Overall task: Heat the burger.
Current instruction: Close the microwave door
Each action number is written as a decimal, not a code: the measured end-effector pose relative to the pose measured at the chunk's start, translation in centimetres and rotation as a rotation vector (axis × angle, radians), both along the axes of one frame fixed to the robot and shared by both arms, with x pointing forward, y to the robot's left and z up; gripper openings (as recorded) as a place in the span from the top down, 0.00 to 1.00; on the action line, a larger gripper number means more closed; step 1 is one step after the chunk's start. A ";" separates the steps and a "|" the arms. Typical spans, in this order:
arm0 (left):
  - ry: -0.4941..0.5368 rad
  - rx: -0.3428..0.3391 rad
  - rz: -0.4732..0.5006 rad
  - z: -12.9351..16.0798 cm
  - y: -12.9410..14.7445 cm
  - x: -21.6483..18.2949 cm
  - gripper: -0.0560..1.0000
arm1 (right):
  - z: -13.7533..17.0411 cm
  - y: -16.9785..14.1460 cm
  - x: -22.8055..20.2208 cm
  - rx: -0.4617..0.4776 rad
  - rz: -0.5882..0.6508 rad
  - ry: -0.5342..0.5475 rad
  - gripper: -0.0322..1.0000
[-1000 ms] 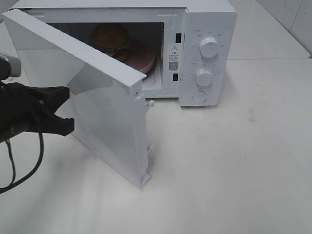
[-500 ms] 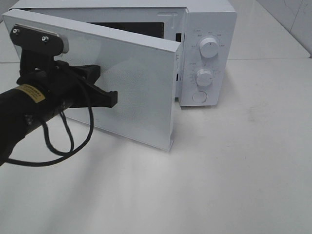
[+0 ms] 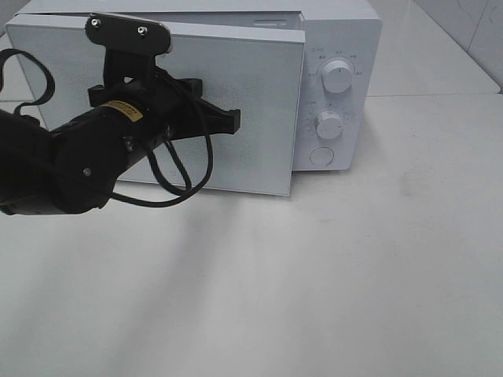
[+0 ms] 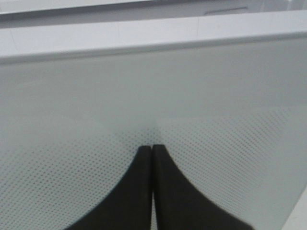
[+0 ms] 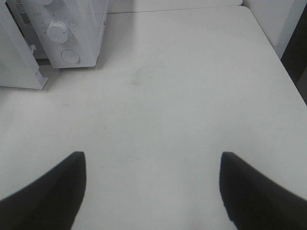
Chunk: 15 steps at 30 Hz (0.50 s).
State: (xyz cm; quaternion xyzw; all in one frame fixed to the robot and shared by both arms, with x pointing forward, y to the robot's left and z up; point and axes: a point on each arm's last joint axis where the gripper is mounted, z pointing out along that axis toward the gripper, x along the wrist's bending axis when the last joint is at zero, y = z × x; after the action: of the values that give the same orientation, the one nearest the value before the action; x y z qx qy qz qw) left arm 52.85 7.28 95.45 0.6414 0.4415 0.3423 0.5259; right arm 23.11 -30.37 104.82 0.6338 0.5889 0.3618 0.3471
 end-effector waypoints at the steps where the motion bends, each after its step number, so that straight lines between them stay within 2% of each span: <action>1: -0.001 -0.007 0.004 0.0 -0.5 0.5 0.95 | 0.0 0.0 0.0 0.000 0.000 0.000 0.24; 8: -0.002 -0.026 0.004 -0.2 -2.0 2.1 0.95 | 0.0 0.0 0.0 0.000 0.000 0.000 0.24; 10: 0.016 -0.010 -0.019 -0.6 -3.3 2.5 0.95 | 0.0 0.0 0.0 0.000 0.000 0.000 0.24; 15: 0.011 0.002 -0.031 -0.5 -4.4 3.2 0.95 | 0.0 0.0 0.0 0.000 0.000 0.000 0.24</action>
State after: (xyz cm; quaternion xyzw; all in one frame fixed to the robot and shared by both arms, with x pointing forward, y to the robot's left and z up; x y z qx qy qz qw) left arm 56.02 2.92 94.96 0.6506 0.4342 0.3308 0.5281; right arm 23.11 -30.37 104.82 0.6338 0.5889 0.3618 0.3471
